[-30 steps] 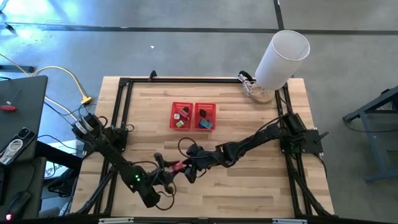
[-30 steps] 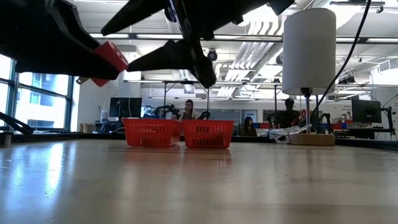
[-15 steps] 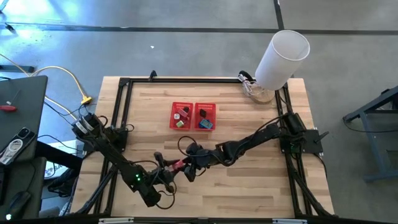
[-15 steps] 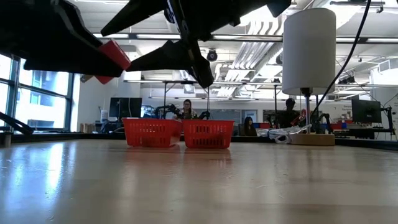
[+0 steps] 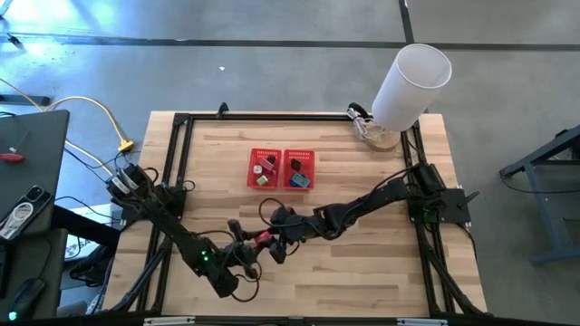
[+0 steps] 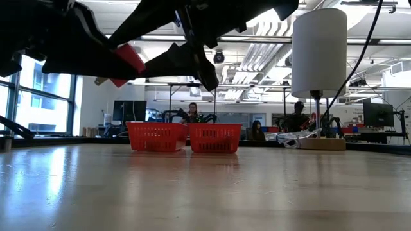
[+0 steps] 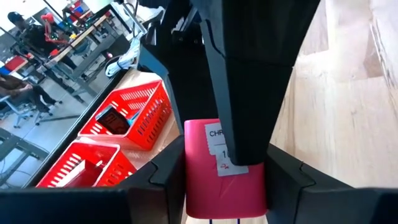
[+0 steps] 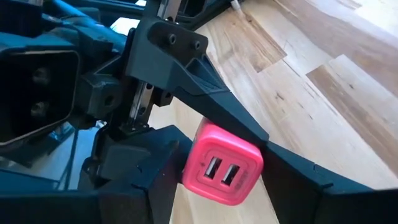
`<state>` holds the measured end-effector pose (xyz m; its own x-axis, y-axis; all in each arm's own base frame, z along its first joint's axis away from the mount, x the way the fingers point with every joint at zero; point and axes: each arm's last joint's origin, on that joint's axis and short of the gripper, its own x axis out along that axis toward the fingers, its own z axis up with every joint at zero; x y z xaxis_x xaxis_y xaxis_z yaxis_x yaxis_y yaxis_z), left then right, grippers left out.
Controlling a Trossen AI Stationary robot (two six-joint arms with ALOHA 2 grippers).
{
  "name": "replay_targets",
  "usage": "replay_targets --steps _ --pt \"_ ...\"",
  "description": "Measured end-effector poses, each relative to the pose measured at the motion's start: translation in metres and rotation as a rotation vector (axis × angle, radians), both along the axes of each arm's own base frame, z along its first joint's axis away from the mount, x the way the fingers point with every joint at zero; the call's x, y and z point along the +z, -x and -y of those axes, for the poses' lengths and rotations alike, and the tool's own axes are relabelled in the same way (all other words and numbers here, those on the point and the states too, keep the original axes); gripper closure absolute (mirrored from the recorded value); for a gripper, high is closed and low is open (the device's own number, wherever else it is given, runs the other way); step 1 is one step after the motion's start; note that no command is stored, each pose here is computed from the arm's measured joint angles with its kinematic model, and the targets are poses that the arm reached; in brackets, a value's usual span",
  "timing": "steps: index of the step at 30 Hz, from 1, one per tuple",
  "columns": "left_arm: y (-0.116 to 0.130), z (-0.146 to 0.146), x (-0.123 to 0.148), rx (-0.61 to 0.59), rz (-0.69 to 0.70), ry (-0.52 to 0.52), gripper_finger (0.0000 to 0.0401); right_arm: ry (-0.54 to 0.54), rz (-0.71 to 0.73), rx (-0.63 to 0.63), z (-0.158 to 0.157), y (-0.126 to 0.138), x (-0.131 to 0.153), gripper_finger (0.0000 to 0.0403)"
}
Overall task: Pick & Place Office items
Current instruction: Put the pink charger adapter into the left red bin
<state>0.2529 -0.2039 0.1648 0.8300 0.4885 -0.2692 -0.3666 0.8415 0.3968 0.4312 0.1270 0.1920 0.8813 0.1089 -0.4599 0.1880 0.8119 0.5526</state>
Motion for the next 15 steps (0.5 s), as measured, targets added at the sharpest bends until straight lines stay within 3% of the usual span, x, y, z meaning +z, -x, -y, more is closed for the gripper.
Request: replay_targets --steps 10,15 --pt "-0.0037 -0.003 0.0018 0.02 0.01 -0.028 0.026 0.058 0.007 0.021 0.0024 -0.0007 0.0 0.0201" --pt "-0.0046 -0.0046 0.0016 0.027 0.005 -0.041 0.026 0.126 0.011 0.046 0.0029 -0.0006 -0.0003 0.0238"
